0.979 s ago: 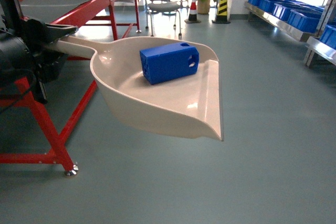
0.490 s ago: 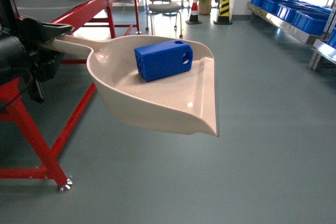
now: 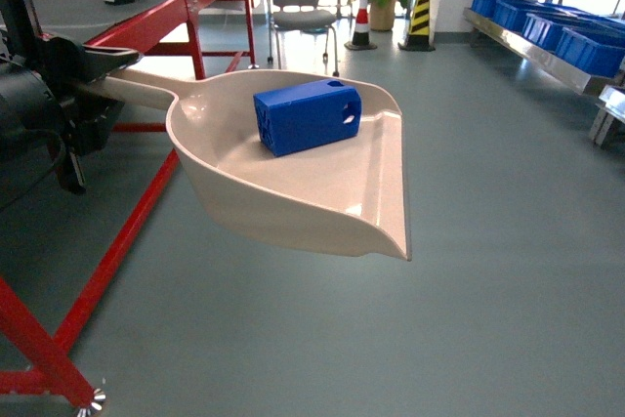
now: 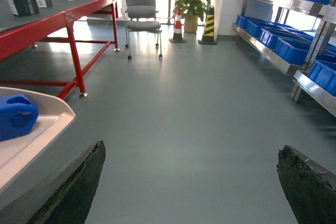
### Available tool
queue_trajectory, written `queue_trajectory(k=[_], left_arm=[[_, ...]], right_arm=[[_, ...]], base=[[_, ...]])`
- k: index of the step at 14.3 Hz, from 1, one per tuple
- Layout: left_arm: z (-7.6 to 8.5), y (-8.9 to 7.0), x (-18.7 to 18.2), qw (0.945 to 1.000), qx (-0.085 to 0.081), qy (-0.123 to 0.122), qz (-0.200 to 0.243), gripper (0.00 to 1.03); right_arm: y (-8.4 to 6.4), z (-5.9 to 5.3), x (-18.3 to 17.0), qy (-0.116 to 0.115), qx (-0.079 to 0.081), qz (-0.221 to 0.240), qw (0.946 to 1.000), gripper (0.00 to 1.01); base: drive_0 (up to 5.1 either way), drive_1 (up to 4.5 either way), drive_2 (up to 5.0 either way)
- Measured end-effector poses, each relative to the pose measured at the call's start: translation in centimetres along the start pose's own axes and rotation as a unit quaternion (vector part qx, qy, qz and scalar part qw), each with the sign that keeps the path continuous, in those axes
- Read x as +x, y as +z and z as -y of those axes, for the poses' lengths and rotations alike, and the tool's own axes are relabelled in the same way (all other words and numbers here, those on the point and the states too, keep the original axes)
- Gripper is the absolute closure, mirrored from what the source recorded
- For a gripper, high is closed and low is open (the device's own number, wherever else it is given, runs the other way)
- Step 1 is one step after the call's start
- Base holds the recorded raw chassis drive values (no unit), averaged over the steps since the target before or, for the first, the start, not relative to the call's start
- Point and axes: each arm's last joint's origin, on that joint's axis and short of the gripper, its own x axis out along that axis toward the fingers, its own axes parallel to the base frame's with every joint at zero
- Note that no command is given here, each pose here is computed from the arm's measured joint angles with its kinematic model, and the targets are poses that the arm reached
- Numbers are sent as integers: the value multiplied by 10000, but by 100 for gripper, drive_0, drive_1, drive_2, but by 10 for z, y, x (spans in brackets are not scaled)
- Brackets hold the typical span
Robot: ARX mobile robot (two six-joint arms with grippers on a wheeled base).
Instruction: Place part in tray to right shelf
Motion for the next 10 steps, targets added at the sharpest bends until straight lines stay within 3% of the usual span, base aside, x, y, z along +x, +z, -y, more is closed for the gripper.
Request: queue_trajectory(k=[10], left_arm=[[1, 0, 0, 10000, 5, -32, 19, 89]], right_arm=[[0, 0, 0, 0, 3, 4, 10000, 3]], base=[[5, 405, -395]])
